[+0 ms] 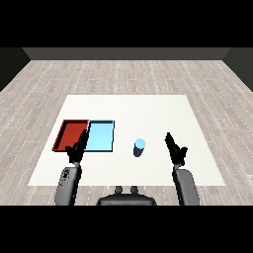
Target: Pick the blue can and put it in the blue box
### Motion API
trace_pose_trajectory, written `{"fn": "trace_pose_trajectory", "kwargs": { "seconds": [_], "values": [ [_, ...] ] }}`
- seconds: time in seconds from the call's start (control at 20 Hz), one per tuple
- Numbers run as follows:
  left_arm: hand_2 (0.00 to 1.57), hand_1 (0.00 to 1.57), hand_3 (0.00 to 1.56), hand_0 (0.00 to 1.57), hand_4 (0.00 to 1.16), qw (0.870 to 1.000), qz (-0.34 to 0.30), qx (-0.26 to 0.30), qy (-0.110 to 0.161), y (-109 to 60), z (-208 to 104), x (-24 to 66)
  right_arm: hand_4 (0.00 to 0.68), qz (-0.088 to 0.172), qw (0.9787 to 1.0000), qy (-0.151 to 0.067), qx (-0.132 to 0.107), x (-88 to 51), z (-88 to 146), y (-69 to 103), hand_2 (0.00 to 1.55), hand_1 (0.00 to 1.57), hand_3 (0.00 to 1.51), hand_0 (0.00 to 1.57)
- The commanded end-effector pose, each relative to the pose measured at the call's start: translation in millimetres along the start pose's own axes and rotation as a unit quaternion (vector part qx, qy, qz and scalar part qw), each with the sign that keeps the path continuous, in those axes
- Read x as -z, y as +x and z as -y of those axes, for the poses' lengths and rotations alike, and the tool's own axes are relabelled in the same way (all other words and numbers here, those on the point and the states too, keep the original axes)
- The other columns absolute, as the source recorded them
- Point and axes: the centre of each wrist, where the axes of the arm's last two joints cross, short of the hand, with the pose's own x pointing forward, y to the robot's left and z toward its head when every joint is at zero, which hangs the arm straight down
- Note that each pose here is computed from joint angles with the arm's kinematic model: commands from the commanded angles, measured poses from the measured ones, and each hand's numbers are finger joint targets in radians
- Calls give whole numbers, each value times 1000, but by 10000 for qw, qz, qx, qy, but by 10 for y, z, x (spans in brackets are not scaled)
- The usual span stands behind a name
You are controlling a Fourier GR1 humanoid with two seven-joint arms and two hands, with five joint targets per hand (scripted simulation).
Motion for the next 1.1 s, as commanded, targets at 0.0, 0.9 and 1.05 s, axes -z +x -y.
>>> {"fn": "trace_pose_trajectory", "kwargs": {
  "seconds": [0.0,0.9,1.05],
  "values": [
    [0,0,0,0,0,10000,-21,-14,38,-28,7,-13,0,-187,9997,-127,-55,-25,-152,-13,0,0,0,0],
    [0,0,0,0,0,9837,1742,-250,368,-249,55,-55,0,1680,9813,585,734,-148,-1022,-56,0,0,0,0],
    [0,0,0,0,0,9833,1739,-359,406,-172,-16,-36,0,1704,9815,505,707,-51,-1023,-124,0,0,0,0]
  ]
}}
